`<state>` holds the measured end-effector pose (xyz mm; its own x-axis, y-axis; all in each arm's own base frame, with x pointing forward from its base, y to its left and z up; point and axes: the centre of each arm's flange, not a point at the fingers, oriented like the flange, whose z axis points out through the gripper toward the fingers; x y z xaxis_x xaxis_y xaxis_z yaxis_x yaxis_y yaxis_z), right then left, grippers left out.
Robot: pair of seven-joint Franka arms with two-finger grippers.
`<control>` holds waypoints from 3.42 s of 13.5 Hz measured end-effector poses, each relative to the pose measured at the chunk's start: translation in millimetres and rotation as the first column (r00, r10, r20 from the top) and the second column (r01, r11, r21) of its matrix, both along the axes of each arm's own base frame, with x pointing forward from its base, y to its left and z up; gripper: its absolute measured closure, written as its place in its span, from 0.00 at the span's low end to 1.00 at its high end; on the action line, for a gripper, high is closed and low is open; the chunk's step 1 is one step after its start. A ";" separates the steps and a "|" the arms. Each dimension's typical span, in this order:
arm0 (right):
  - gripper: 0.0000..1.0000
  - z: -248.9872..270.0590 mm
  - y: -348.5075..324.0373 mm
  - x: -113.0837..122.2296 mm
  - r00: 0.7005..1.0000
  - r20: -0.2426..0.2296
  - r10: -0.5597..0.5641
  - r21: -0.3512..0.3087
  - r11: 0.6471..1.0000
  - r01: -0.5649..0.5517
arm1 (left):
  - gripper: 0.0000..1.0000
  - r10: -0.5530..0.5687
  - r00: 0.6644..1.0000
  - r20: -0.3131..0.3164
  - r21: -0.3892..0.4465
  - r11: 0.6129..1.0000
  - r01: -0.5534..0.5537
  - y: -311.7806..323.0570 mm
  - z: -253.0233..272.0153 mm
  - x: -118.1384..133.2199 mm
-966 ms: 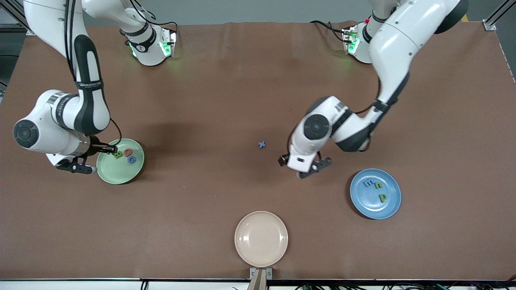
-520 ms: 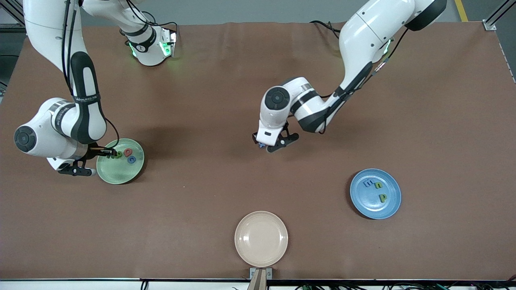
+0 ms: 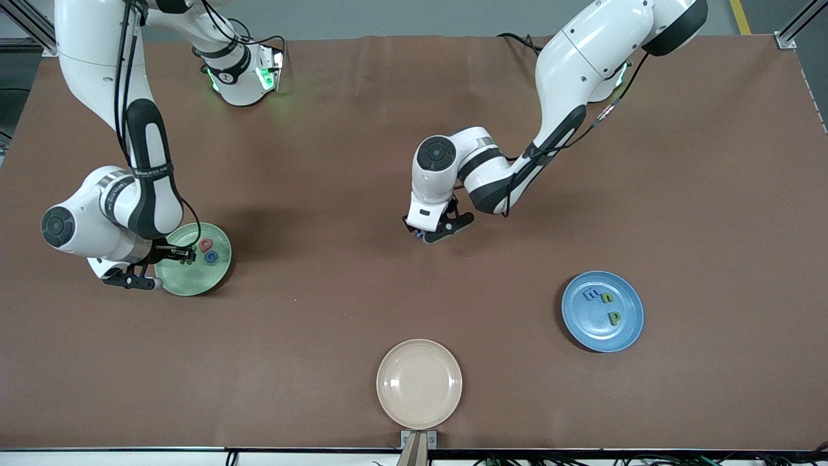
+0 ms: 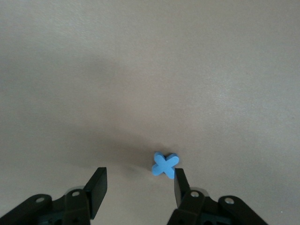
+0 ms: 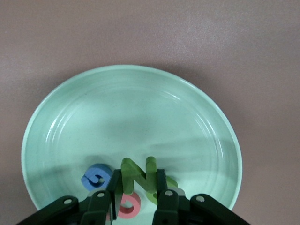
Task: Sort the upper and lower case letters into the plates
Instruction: 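Grasp the blue x with the left gripper while the right gripper withdraws, then place the blue x on the blue plate with the left gripper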
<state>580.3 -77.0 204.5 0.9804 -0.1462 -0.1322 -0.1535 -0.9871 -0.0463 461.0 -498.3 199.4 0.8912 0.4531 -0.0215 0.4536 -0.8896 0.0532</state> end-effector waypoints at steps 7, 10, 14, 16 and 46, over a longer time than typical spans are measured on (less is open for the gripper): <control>0.33 -3.1 22.3 1.6 1.000 -0.018 0.008 0.041 0.999 -0.007 | 0.41 -0.011 1.000 -0.002 -0.040 0.999 0.011 -13.2 -12.8 -5.2; 0.03 44.7 42.0 0.7 0.998 -0.050 0.023 0.105 0.994 -0.018 | 0.46 -0.018 1.000 0.006 -0.040 0.999 0.019 -15.7 -17.4 -1.9; 0.01 162.5 69.0 -16.3 0.989 -0.146 -0.005 0.031 0.999 0.010 | 0.50 -0.008 1.000 0.011 -0.025 1.000 0.008 -8.2 -24.9 6.1; 0.01 228.6 103.2 -21.5 0.981 -0.192 -0.007 0.000 1.000 0.007 | 0.52 -0.008 1.000 0.012 -0.027 1.000 0.008 -8.8 -24.5 6.5; 0.00 424.2 98.9 -34.1 0.997 -0.002 0.078 0.000 0.997 -0.078 | 0.73 -0.177 0.972 0.153 0.108 0.981 0.161 334.6 90.5 233.3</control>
